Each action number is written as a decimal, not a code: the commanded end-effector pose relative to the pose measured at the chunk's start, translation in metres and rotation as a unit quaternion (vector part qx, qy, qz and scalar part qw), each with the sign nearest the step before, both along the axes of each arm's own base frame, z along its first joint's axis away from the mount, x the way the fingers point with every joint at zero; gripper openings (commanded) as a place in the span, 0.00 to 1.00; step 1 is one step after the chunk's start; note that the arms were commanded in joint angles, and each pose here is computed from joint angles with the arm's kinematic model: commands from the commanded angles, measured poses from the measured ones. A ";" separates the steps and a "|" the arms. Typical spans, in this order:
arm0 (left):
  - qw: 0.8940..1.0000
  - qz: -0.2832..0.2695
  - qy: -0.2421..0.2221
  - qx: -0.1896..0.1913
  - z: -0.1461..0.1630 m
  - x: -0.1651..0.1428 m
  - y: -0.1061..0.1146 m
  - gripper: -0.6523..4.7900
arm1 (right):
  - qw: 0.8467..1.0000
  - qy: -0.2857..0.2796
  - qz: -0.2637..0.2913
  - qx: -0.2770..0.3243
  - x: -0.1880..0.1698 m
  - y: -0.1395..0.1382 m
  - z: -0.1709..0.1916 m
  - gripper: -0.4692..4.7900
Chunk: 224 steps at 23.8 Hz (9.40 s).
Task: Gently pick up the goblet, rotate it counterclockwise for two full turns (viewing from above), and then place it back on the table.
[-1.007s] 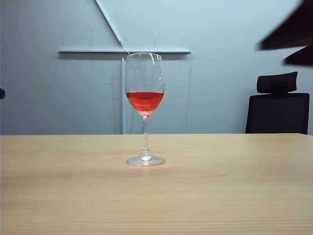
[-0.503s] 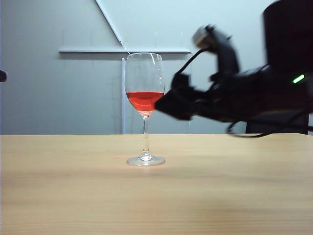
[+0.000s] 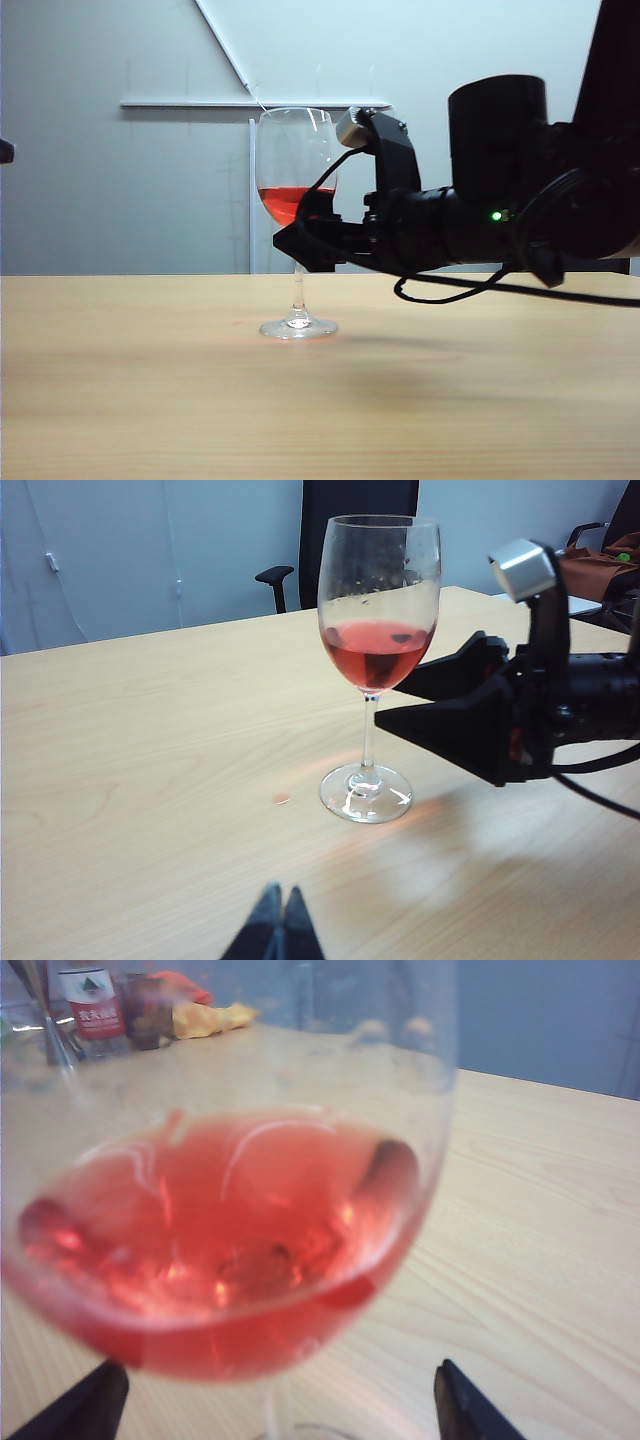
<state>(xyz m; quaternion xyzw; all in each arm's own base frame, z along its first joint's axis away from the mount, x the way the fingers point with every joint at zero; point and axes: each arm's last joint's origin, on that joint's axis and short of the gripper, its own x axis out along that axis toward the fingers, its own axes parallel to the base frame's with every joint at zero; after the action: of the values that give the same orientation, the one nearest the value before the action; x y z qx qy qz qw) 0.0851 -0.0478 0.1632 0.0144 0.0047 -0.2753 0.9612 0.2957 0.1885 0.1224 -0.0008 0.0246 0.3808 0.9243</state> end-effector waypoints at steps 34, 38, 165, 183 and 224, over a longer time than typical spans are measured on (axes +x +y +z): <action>1.000 -0.001 -0.010 -0.005 0.003 0.000 0.000 0.11 | 0.999 0.002 0.031 0.015 0.019 0.027 -0.007 0.42; 1.000 -0.001 -0.010 -0.005 0.003 0.000 0.000 0.11 | 0.999 -0.001 0.031 0.017 0.020 0.027 -0.006 0.38; 1.000 -0.001 -0.010 -0.005 0.003 0.000 0.000 0.11 | 0.992 0.002 -0.058 0.108 -0.040 0.002 0.060 0.08; 1.000 -0.001 -0.010 -0.005 0.003 0.000 0.000 0.11 | 0.998 -0.005 -0.047 0.035 -0.004 0.023 0.006 0.08; 0.964 0.262 -0.034 -0.008 0.008 0.012 0.050 0.11 | 0.998 0.031 0.017 -0.045 -0.157 -0.038 0.087 0.07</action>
<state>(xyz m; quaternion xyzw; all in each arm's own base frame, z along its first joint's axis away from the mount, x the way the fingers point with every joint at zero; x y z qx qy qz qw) 0.0976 -0.0001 0.1679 0.0137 -0.0160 -0.0234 0.9995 0.1430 0.1528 0.2082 -0.0238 0.0556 0.4039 0.9128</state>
